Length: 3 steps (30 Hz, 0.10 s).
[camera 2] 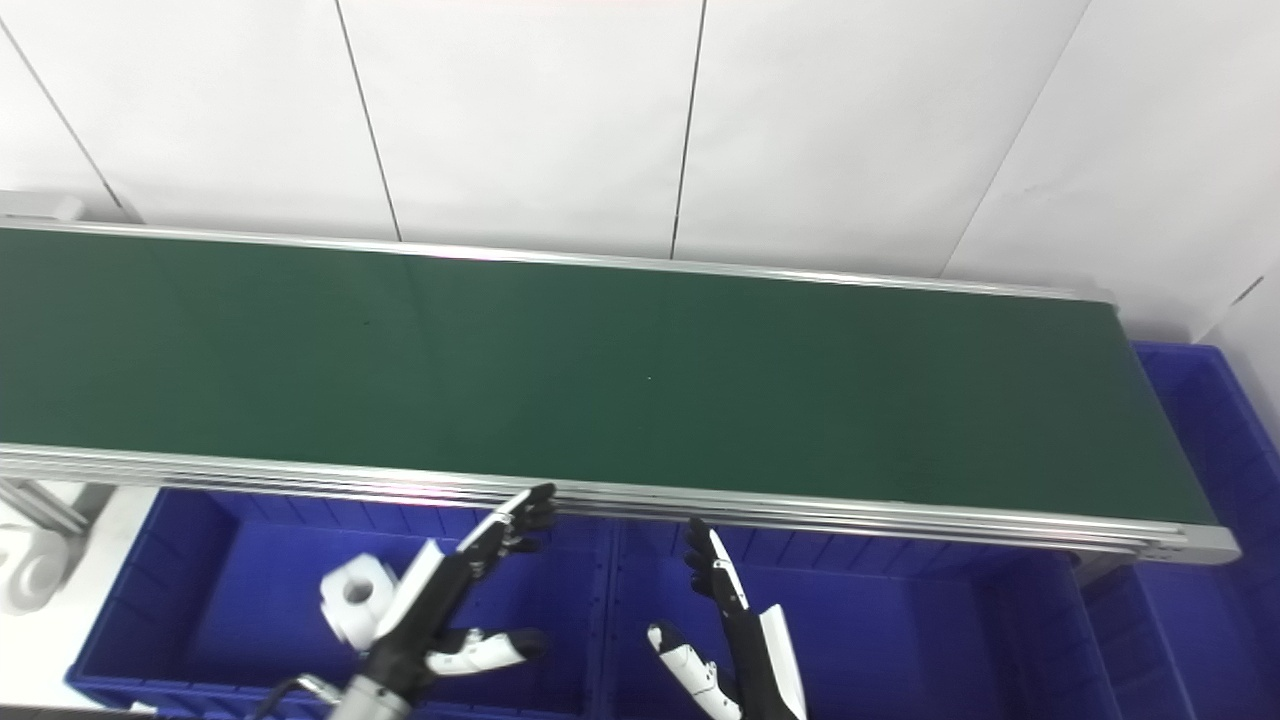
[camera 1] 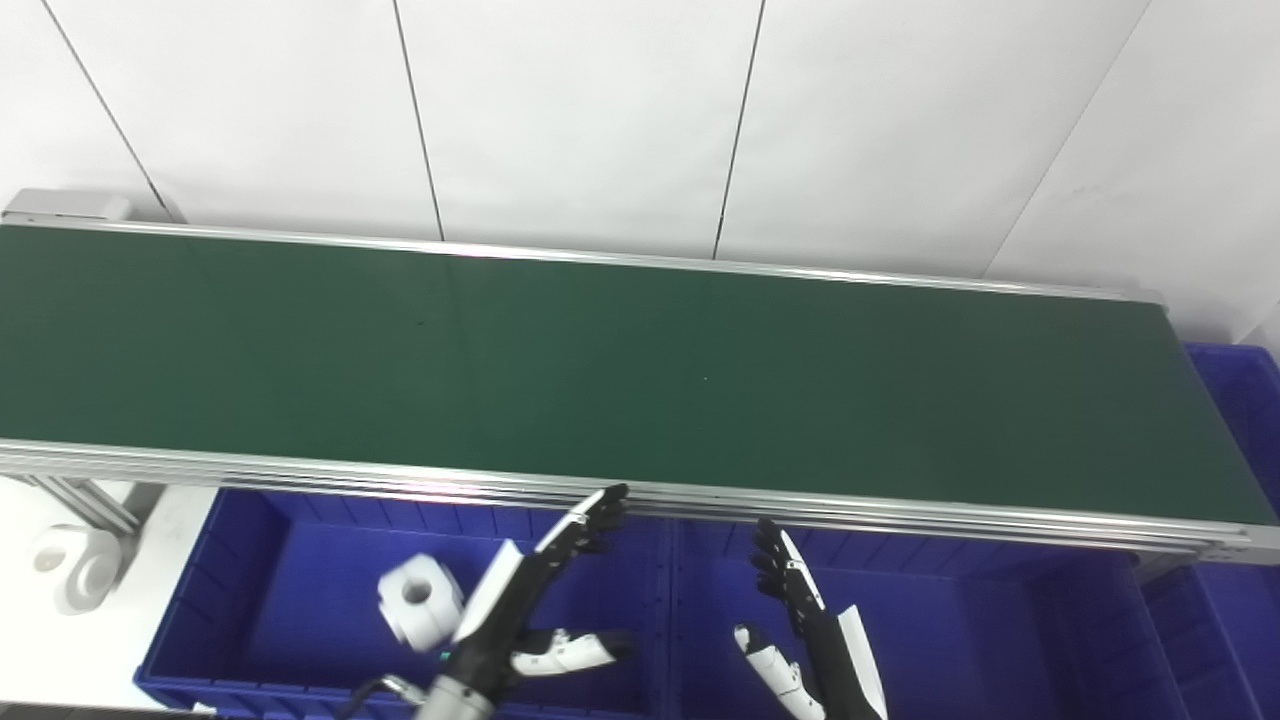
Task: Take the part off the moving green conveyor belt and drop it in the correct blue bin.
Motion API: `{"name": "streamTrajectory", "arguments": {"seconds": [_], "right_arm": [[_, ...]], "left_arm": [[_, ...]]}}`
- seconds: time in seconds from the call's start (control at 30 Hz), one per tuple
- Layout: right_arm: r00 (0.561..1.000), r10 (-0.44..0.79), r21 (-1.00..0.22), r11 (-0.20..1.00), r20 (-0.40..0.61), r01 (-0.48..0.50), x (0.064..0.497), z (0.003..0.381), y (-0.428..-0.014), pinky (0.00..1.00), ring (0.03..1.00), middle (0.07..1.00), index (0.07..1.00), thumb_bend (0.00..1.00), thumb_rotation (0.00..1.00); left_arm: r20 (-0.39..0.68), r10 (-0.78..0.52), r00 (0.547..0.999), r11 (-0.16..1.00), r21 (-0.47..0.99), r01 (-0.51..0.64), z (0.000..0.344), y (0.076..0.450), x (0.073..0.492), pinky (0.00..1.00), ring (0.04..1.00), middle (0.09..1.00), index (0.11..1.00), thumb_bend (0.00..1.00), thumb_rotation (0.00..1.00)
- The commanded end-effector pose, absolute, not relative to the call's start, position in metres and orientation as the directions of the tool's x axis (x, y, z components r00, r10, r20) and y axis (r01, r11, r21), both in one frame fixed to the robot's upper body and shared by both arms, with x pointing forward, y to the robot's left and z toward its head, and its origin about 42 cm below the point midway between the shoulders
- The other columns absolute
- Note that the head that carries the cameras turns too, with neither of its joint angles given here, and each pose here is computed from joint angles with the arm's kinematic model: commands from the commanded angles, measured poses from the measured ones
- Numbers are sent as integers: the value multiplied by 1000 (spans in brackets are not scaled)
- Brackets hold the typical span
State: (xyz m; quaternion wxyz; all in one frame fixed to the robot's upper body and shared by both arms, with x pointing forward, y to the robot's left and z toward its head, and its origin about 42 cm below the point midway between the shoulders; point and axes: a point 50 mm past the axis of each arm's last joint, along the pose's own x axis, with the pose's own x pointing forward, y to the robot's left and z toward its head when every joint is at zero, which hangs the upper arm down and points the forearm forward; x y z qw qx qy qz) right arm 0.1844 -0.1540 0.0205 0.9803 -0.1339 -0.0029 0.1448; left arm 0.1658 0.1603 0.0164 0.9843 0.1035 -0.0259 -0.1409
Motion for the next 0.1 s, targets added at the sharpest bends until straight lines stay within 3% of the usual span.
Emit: {"name": "streamTrajectory", "arguments": {"seconds": [0.0, 0.07], "right_arm": [[959, 283, -248, 931, 27, -268, 187, 27, -152, 855, 908, 937, 969, 803, 890], [961, 276, -246, 933, 23, -262, 187, 26, -153, 864, 910, 937, 970, 809, 887]], "left_arm": [[57, -235, 970, 958, 183, 221, 22, 165, 167, 831, 888, 923, 942, 823, 708], [44, -214, 976, 965, 162, 204, 19, 166, 166, 839, 898, 931, 943, 808, 695]]}}
